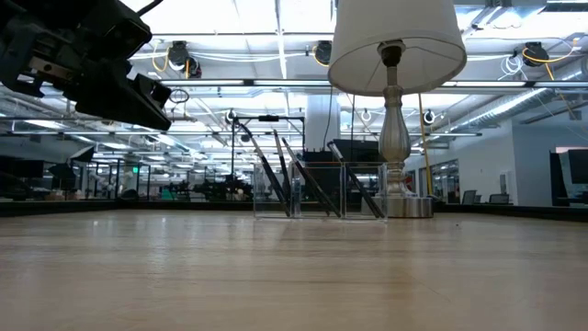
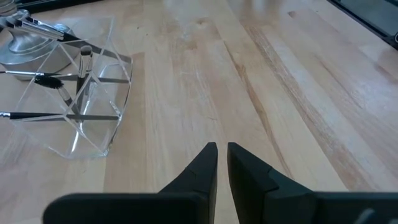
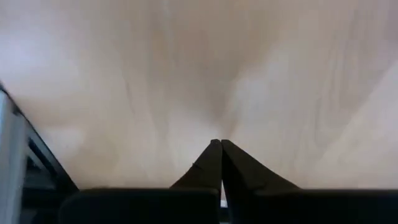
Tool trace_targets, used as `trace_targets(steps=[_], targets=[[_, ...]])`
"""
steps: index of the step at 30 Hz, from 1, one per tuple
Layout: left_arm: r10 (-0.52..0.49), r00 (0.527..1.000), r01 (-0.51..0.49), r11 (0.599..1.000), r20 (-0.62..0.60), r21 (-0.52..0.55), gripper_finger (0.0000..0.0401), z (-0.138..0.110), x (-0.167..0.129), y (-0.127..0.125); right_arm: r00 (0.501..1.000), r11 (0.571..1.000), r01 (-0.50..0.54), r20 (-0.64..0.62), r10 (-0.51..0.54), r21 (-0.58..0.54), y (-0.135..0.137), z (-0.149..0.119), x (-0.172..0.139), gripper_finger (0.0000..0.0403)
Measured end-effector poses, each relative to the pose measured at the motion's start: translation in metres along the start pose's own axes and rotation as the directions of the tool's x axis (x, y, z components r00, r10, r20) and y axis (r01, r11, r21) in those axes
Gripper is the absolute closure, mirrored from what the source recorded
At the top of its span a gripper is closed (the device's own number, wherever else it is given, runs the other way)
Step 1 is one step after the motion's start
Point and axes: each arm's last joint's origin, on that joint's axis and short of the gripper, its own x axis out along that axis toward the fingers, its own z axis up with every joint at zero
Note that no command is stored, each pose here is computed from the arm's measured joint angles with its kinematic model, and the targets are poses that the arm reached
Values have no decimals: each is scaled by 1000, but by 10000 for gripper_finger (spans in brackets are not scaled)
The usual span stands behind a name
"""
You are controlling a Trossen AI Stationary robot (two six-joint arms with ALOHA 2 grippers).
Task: Pick & Place Makeup Brushes
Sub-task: Put the black eyeshadow brush into the transparent organizer
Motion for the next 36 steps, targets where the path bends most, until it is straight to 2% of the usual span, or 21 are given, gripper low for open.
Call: trace_targets(steps=[3, 11, 15, 20, 23, 26, 28, 31, 33, 36], targets=[[-1, 1000, 1, 1000, 0, -4, 355, 0, 0, 0, 998, 999, -5, -69, 8, 35, -6, -3, 4, 403], [-11, 1000, 11, 1000, -26, -9, 354, -3, 0, 0, 957, 980, -107, -250, 147, 166, -8, -18, 35, 403], [-10, 1000, 10, 1000, -18, -8, 354, -2, 0, 0, 934, 968, -73, -325, 151, 240, -11, -28, 46, 403], [-9, 1000, 9, 1000, -1, -5, 354, 0, 0, 0, 929, 955, -8, -350, 116, 295, -16, -33, 51, 403], [-9, 1000, 9, 1000, 2, -4, 354, 0, 0, 0, 937, 944, 50, -343, 68, 325, -20, -34, 51, 403], [-8, 1000, 8, 1000, 2, -3, 355, 0, 0, 0, 944, 955, 30, -323, 70, 295, -21, -30, 48, 403], [-8, 1000, 8, 1000, 1, -3, 354, 0, 0, 0, 965, 968, 34, -259, 33, 250, -18, -24, 42, 403], [-8, 1000, 8, 1000, 1, -3, 354, 0, 0, 0, 994, 986, 59, -97, -44, 158, -10, -11, 20, 403], [-9, 1000, 9, 1000, 1, -3, 354, 0, 0, 0, 993, 985, 118, -43, -113, 127, -10, -7, 6, 403], [-9, 1000, 9, 1000, 1, -5, 355, 0, 0, 0, 979, 968, 202, -62, -195, 148, -15, -9, -9, 403]])
